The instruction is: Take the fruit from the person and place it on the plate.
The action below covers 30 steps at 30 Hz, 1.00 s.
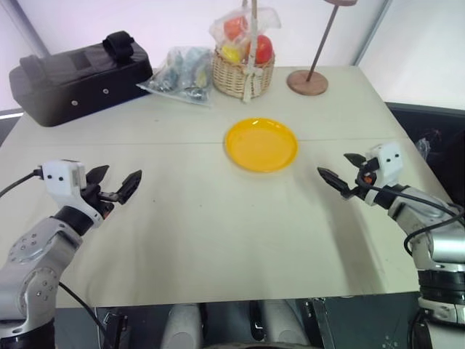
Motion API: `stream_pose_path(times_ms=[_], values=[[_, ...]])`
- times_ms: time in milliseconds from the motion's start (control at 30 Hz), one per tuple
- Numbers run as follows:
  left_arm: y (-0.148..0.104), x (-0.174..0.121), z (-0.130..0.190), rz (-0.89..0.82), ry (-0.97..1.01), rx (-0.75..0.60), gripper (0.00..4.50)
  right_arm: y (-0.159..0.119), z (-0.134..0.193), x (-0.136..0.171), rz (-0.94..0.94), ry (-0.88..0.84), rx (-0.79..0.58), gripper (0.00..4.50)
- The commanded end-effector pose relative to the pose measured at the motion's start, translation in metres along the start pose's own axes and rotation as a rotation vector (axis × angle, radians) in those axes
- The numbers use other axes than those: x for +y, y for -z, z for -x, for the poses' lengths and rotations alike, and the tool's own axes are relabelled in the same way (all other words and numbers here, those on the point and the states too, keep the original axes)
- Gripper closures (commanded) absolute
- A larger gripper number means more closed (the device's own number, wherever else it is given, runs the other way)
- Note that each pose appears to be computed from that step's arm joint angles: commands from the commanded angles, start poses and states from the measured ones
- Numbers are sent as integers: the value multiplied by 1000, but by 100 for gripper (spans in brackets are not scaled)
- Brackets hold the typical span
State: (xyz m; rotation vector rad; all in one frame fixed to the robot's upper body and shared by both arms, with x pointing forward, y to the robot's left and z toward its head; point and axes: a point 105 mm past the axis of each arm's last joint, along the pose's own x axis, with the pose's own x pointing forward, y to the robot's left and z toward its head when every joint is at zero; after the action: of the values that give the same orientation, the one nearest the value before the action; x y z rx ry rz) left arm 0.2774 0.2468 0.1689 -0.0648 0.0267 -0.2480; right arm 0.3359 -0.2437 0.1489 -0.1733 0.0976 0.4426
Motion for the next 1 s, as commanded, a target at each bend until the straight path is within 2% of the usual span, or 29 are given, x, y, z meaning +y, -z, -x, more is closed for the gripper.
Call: stream_pose_path(times_ms=[33,1000], values=[[-9,-7,-3,-16,34,-35,7,-16,1,3,18,-2,-62,0],[-11,-2,-4,-51,10,-36,7,-12,-9,13,-4,-20,-78,0]])
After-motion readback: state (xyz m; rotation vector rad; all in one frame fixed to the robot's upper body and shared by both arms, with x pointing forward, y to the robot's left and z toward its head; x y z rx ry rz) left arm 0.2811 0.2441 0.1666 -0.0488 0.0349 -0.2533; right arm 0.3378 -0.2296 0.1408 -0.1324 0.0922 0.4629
